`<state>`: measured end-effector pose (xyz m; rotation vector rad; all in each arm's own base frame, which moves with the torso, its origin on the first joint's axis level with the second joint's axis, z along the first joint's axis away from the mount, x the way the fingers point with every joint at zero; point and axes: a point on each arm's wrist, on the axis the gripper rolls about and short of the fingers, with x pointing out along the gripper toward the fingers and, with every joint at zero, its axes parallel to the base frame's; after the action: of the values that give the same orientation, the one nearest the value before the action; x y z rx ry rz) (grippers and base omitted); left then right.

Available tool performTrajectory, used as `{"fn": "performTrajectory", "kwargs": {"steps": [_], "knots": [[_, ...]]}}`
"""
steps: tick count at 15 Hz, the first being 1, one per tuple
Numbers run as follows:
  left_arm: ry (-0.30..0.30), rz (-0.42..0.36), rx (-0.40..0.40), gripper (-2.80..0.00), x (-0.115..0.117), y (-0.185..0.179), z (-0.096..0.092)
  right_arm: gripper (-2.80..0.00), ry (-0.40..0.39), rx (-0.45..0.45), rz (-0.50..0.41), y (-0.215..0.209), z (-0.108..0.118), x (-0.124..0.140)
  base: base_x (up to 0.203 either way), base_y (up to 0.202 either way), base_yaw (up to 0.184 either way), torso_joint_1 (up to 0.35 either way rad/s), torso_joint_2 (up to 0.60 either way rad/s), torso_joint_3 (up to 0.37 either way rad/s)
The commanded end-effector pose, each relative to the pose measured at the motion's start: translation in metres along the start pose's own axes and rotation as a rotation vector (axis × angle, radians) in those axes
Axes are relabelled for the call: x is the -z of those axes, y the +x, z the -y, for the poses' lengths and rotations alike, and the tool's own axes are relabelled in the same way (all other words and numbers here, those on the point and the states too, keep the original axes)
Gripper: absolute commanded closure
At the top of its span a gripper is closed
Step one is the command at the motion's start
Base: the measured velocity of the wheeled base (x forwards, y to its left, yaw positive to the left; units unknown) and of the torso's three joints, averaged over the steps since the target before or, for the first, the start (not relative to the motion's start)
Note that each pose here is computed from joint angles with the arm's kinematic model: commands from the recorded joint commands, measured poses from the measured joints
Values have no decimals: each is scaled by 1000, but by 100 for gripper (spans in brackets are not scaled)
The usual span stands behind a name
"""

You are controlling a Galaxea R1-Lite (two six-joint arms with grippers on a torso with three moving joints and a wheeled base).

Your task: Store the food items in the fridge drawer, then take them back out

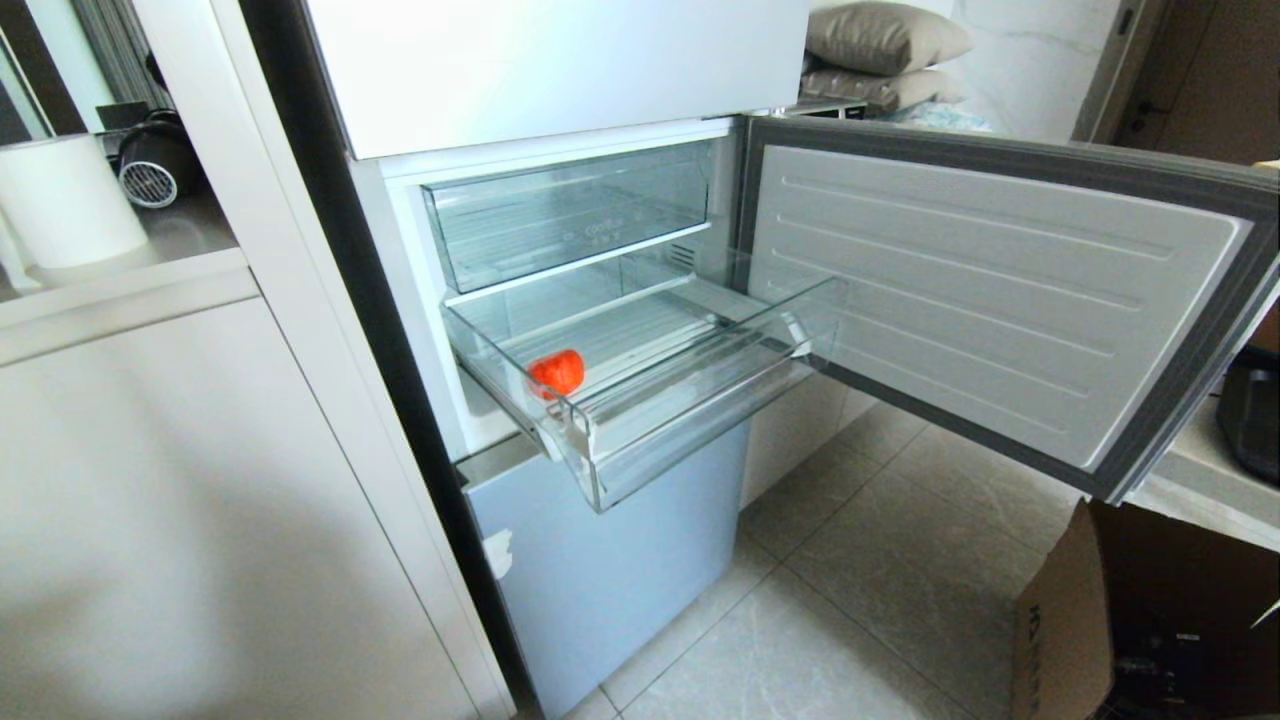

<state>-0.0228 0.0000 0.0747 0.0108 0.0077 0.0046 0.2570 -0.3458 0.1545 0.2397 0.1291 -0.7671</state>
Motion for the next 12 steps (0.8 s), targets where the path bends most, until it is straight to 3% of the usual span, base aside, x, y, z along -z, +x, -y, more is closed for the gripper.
{"fn": "performTrajectory", "kwargs": {"steps": [1, 4, 6, 9, 12], "knots": [[0, -2, -1, 0, 0, 0, 0, 0, -24, -15, 95, -61, -16, -39, 0, 0, 0, 0, 0, 0], [0, -2, 0, 0, 0, 0, 0, 0, -51, -39, 167, -131, -35, -57, 0, 0, 0, 0, 0, 0], [0, -2, -1, 0, 0, 0, 0, 0, -92, -86, 177, -182, -50, -54, 0, 0, 0, 0, 0, 0], [0, -2, -1, 0, 0, 0, 0, 0, -186, -215, 135, -247, -61, -21, 0, 0, 0, 0, 0, 0], [0, -2, -1, 0, 0, 0, 0, 0, -255, -310, 94, -279, -65, 13, 0, 0, 0, 0, 0, 0]]}}
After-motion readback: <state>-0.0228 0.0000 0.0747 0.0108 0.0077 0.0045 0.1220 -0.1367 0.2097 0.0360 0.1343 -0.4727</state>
